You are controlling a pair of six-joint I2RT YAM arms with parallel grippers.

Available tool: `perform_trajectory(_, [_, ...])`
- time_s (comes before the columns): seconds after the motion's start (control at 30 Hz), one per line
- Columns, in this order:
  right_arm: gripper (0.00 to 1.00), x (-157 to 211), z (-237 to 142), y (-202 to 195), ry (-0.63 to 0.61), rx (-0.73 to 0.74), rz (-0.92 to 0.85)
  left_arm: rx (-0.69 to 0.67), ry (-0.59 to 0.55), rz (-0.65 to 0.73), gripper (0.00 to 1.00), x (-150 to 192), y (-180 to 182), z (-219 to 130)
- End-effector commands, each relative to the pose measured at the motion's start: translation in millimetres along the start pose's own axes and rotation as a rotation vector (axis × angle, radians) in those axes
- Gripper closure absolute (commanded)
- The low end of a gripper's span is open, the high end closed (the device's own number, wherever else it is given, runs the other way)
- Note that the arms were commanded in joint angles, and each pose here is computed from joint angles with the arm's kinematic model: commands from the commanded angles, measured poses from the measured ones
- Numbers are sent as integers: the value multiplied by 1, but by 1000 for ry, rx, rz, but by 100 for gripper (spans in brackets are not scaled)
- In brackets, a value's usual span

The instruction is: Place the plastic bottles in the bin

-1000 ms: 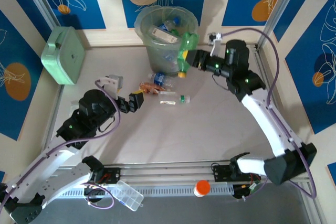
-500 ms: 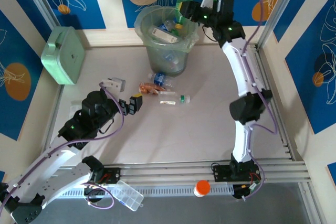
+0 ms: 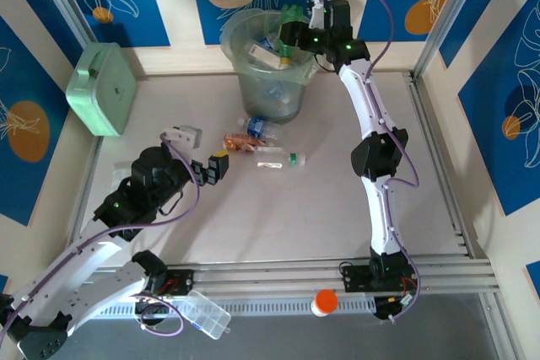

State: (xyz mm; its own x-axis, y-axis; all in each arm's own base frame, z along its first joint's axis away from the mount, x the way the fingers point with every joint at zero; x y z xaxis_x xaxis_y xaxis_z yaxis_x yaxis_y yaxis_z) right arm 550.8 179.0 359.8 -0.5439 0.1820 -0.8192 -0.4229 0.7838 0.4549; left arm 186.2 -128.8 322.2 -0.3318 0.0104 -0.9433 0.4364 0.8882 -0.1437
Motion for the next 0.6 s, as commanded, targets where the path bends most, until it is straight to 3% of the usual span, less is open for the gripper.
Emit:
perform_trajectory(0.0, [23,0,-6,2,13,-1,-22,-2,-27,13,1,-2,1,-1])
perform_trajectory(0.17, [18,-9,-14,6,-19,6,-32,-11,-29,14,1,-3,2,-2])
perform_trajectory(0.57, [20,-38,-59,38,-110,3,-97,-59,-37,21,1,-2,7,-2])
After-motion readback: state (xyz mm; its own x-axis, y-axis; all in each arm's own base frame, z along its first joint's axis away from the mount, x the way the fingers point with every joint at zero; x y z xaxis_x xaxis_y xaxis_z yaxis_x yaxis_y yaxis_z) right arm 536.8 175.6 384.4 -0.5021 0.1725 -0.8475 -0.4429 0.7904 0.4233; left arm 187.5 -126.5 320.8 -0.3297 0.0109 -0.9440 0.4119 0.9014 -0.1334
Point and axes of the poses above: each hand's point on the last joint's axis, 136 mm out from that joint toward the fingers, its own z axis out along the fingers, its own y axis along the line the jaws close on, x = y × z, the point moved 8 cm from there along -z, back along the fingers, and after that the axes turned 3 degrees about -z, right-handed, at the moved point
